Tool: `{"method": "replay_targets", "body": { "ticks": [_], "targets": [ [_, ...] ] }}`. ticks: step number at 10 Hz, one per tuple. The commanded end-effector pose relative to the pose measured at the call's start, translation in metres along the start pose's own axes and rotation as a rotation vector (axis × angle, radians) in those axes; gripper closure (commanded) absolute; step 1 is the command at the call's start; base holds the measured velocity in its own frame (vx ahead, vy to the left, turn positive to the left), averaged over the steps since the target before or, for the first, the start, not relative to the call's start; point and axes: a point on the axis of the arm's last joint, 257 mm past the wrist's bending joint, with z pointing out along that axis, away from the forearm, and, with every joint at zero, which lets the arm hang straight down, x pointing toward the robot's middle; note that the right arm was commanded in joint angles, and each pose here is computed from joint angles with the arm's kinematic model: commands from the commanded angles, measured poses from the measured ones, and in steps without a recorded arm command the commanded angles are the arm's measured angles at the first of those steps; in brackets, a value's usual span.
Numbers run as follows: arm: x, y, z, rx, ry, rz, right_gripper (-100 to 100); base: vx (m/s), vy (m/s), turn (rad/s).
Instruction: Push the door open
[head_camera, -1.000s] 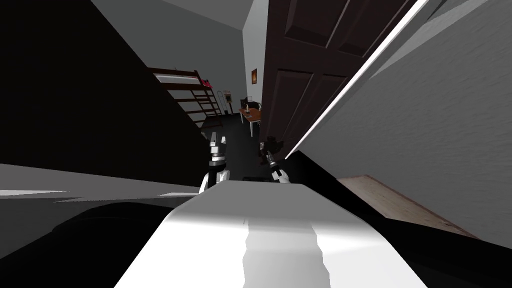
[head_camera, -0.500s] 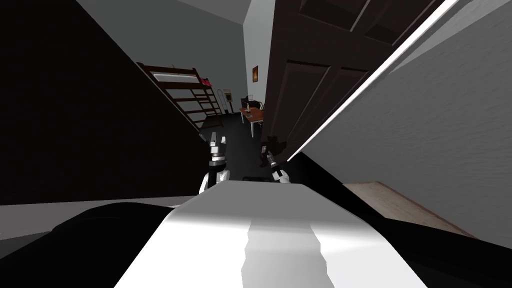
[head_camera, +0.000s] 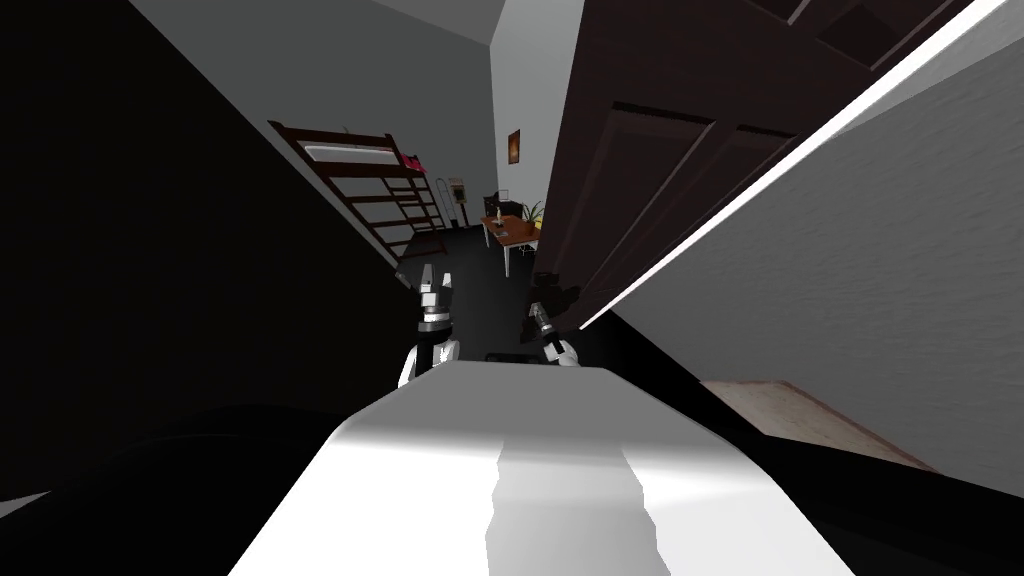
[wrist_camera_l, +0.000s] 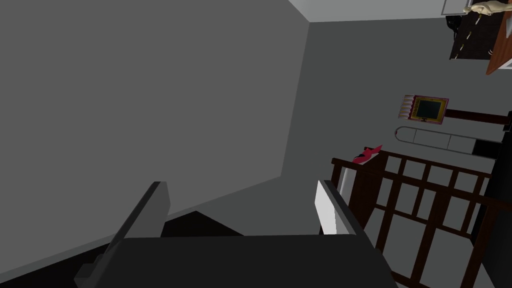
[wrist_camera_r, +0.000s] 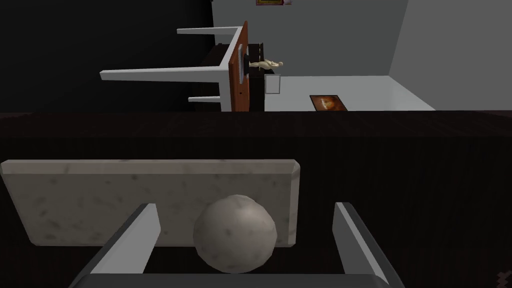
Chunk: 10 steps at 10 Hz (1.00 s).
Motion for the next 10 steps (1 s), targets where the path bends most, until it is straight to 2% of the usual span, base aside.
{"method": "replay_targets", "body": {
  "ticks": [1, 2, 7, 8, 10],
  "targets": [
    [0.0, 0.0, 0.0, 0.0, 0.0, 0.0, -100, 0.064, 0.028, -0.014],
    [0.0, 0.0, 0.0, 0.0, 0.0, 0.0, 100, -0.015, -0.003, 0.01],
    [0.0, 0.0, 0.0, 0.0, 0.0, 0.0, 100, -0.009, -0.005, 0.004],
    [-0.012, -0.002, -0.0023, 0.006, -0.021, -0.008, 100, 0.089, 0.057, -0.034],
    [-0.022, -0.002, -0.0038, 0.008, -0.042, -0.013, 100, 0.151, 0.094, -0.037]
  ]
}}
